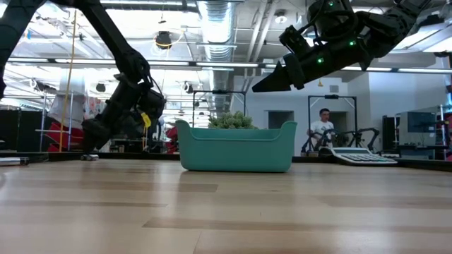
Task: Sort batteries
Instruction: Put the silver battery into the blue bin
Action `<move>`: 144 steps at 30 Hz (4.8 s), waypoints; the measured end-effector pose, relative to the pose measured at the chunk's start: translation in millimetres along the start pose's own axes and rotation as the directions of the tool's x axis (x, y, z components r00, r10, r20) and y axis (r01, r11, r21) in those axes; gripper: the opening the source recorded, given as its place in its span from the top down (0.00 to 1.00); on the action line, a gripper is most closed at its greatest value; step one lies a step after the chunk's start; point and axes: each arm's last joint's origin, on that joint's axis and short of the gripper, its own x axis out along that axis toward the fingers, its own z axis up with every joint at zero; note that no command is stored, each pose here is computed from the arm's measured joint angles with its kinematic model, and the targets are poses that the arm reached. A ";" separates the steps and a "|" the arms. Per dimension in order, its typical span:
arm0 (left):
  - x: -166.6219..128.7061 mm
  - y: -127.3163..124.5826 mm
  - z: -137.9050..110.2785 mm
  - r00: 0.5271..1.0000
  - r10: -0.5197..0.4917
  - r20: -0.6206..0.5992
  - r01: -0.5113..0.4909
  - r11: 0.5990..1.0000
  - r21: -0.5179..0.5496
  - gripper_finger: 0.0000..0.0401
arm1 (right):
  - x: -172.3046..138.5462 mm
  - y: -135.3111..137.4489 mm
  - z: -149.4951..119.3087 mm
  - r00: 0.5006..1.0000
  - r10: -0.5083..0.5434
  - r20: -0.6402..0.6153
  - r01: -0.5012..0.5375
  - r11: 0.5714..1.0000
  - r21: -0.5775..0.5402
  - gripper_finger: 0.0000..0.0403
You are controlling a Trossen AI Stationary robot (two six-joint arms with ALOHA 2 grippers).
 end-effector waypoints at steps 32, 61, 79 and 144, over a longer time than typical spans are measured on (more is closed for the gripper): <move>-1.7 -2.6 -5.4 0.999 -0.001 -0.055 0.003 0.999 0.036 0.18 | -0.2 12.0 14.2 0.998 0.040 0.042 -0.040 0.999 -0.001 0.40; 15.0 23.6 15.5 0.978 -0.087 -0.190 0.102 0.992 0.068 0.18 | 0.1 10.8 14.0 0.999 0.034 0.041 -0.035 0.999 0.016 0.40; 9.1 26.7 20.5 0.989 -0.092 -0.116 0.108 0.983 0.149 0.18 | 0.1 10.6 14.0 0.999 0.034 0.042 -0.034 0.999 0.019 0.40; -27.8 88.1 -7.6 0.870 -0.416 0.264 0.489 0.656 -0.575 0.28 | 0.6 8.6 11.5 0.999 0.029 0.019 -0.029 1.000 0.010 0.40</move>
